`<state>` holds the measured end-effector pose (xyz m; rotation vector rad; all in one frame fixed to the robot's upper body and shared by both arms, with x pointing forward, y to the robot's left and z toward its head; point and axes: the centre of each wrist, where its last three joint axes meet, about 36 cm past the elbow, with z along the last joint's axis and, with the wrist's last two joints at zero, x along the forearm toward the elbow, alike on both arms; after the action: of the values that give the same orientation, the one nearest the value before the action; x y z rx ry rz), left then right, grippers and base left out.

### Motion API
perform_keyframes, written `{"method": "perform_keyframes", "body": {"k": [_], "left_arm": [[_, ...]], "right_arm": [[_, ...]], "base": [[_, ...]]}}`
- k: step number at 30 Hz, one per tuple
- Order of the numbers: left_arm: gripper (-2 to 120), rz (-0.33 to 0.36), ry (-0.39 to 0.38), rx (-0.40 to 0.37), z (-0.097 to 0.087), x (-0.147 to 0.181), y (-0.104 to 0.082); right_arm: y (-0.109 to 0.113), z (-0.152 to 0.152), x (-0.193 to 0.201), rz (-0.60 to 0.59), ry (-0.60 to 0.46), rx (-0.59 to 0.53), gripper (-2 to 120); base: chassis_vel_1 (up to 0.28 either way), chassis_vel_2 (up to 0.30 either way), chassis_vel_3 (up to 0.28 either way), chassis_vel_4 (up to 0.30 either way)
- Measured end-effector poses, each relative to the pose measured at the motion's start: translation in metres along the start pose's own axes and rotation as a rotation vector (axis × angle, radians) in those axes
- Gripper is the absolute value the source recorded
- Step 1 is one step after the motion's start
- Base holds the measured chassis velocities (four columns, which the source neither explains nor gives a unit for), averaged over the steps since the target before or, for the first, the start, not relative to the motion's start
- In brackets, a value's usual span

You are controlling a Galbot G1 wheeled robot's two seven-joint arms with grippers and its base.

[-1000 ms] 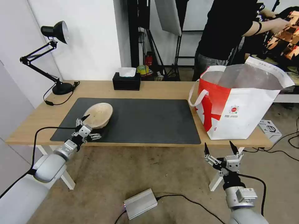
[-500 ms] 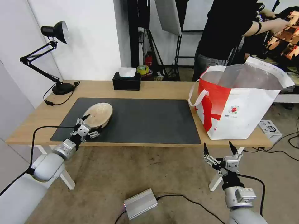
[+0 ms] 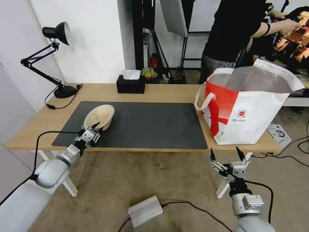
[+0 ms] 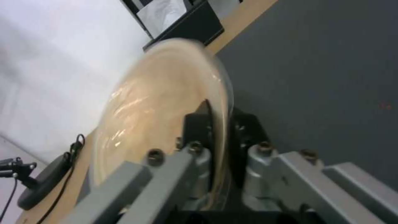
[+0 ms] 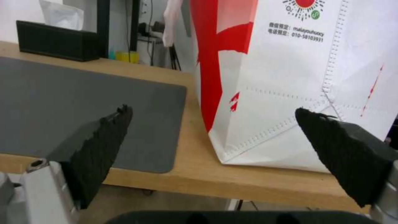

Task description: Pick up the trash from the table and place it into the takeout bag.

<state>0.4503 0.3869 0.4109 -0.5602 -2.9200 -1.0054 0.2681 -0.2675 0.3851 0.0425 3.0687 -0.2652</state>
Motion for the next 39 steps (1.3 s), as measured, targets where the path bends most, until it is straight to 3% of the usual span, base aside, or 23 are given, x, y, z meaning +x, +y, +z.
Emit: {"method": "perform_keyframes", "body": {"k": [3, 15, 20, 31, 34, 39], "left_arm": [[0, 0.004, 0.001, 0.013, 0.001, 0.000, -0.002], [0, 0.010, 0.004, 0.023, 0.002, -0.001, -0.002], [0, 0.007, -0.017, 0.020, -0.007, 0.001, 0.003], [0, 0.024, -0.151, -0.051, -0.058, 0.009, 0.024], [0, 0.042, -0.214, -0.104, -0.082, 0.010, 0.035], [0, 0.061, -0.267, -0.168, -0.105, 0.007, 0.048]], "right_arm": [[0.000, 0.000, 0.000, 0.001, 0.000, 0.001, 100], [0.000, 0.003, -0.001, 0.006, 0.002, 0.001, 100], [0.000, 0.003, -0.001, 0.008, 0.000, -0.001, 100], [0.004, -0.002, -0.001, 0.002, -0.013, -0.010, 100], [0.006, -0.004, -0.001, -0.003, -0.018, -0.012, 100], [0.009, -0.007, 0.000, -0.010, -0.023, -0.016, 100]], "base": [[0.000, 0.000, 0.000, 0.000], [0.000, 0.000, 0.000, 0.000], [0.000, 0.000, 0.000, 0.000], [0.000, 0.000, 0.000, 0.000], [0.000, 0.000, 0.000, 0.000], [0.000, 0.000, 0.000, 0.000]]}}
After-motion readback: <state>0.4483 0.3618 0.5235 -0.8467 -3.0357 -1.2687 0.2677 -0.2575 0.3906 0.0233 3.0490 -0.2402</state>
